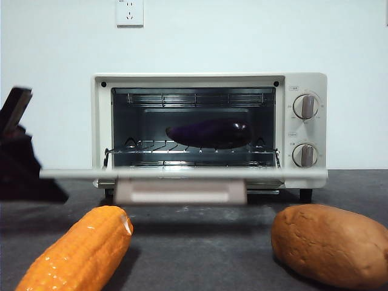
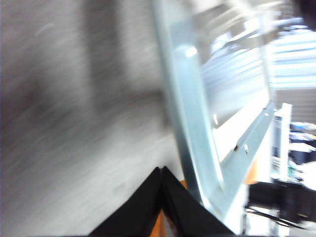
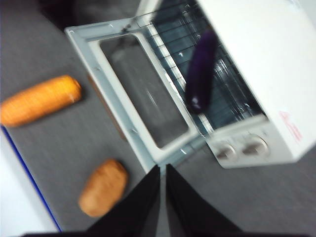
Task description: Take the eggplant from the table,put the eggplant in the oven
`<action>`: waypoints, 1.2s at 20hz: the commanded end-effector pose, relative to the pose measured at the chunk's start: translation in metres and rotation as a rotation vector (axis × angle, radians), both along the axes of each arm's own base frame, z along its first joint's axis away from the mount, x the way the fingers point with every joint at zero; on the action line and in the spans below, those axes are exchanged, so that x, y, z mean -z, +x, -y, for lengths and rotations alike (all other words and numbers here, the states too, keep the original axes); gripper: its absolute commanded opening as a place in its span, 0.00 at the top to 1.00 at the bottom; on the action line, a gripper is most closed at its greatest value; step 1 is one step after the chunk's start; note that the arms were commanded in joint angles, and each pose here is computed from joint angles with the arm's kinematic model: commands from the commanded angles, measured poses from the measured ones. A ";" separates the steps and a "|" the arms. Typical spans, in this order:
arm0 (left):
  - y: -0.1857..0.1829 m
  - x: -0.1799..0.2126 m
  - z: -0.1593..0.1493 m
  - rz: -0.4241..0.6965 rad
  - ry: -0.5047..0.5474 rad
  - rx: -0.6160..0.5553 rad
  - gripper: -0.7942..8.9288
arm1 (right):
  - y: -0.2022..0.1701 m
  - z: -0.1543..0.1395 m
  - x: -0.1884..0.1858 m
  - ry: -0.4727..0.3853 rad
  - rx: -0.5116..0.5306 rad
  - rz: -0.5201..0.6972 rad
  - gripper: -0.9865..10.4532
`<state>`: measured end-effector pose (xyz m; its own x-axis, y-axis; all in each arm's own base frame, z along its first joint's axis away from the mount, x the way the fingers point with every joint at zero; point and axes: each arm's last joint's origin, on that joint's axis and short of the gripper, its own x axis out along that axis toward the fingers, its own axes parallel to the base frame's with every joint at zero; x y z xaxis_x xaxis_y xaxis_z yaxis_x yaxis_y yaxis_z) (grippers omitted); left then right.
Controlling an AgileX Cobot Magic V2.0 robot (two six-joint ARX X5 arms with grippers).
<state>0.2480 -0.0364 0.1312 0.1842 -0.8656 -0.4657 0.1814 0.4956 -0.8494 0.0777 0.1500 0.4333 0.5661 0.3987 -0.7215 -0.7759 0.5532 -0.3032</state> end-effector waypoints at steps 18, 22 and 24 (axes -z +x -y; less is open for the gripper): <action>0.061 -0.158 0.003 0.371 0.071 0.004 0.91 | 0.011 -0.021 0.118 -0.248 0.031 -0.186 0.91; 0.031 -0.189 0.002 0.492 0.330 -0.081 0.91 | 0.028 -0.018 0.144 -0.228 0.141 -0.133 0.91; 0.012 -0.202 0.001 0.565 0.462 -0.135 0.91 | 0.042 -0.010 0.157 -0.168 0.217 -0.115 0.91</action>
